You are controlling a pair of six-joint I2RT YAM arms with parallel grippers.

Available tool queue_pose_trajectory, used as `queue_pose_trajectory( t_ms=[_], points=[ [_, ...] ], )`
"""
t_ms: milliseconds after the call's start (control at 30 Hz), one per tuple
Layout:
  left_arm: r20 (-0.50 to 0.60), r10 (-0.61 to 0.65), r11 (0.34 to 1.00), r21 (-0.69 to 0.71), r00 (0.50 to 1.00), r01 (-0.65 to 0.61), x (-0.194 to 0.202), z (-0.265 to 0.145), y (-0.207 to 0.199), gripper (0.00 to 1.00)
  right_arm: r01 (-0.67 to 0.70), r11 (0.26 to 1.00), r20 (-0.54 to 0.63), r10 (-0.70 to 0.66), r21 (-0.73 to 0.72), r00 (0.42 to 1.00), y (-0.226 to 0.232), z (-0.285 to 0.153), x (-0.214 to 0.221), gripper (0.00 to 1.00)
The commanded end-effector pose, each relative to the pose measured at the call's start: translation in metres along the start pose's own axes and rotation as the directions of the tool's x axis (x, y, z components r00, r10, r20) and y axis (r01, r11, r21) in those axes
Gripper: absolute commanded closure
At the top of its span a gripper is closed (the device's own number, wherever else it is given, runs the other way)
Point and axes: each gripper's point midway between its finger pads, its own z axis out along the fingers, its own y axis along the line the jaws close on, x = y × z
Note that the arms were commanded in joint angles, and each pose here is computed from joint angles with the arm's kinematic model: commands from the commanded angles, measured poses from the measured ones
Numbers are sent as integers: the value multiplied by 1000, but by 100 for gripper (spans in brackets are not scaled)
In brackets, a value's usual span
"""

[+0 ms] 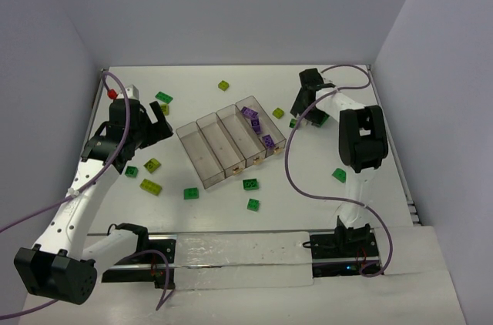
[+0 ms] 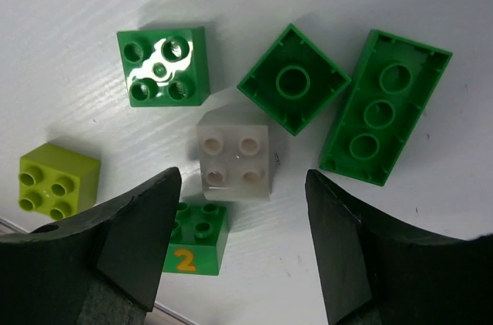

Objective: Sort the legos into containers by color

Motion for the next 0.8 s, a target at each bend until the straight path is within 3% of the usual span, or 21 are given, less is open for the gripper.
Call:
queue_pose_trajectory(
  t_ms=[0, 533, 700, 767],
  points=[
    [36, 9, 1000, 3, 999, -9, -14, -4, -4, 1, -10, 1000, 42, 11, -15, 999, 8, 2, -26, 30],
    [43, 3, 1000, 11, 999, -4, -17, -4, -7, 1, 41, 999, 16, -41, 5, 999, 4, 4, -14, 52],
    [46, 5, 1000, 12, 999, -6, -17, -6, -7, 1, 3, 1000, 119, 0, -29, 993, 0, -34, -30, 66],
    [45, 4, 1000, 15, 999, -4, -16, -5, -7, 1, -14, 997, 175, 27, -75, 984, 3, -56, -40, 67]
  ],
)
